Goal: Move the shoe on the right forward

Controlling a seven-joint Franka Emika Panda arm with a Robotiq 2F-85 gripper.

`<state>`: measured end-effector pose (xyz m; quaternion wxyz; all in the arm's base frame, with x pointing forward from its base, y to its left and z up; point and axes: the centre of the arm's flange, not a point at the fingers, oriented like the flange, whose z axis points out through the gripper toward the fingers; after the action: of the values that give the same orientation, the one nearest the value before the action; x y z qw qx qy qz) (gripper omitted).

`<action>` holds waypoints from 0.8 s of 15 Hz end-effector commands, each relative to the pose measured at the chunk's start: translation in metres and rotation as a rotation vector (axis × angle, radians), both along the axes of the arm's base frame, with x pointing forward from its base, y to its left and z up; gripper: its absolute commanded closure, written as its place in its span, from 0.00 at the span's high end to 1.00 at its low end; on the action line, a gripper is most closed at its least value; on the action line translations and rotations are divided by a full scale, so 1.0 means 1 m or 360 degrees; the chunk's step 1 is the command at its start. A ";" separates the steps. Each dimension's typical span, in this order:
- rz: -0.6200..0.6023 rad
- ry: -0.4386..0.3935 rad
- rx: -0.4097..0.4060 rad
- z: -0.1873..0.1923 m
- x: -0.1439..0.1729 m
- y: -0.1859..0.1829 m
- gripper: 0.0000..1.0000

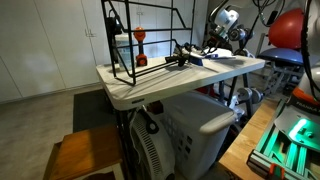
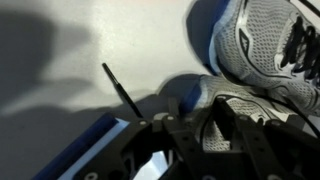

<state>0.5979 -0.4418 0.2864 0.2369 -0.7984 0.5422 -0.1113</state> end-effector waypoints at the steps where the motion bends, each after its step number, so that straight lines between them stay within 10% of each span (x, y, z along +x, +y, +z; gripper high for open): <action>1: -0.0032 -0.0002 0.0055 -0.002 0.005 -0.001 0.11; 12: -0.0128 0.0103 0.0104 0.048 -0.045 0.031 0.06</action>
<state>0.5833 -0.4342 0.3170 0.2439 -0.7813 0.5664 -0.0959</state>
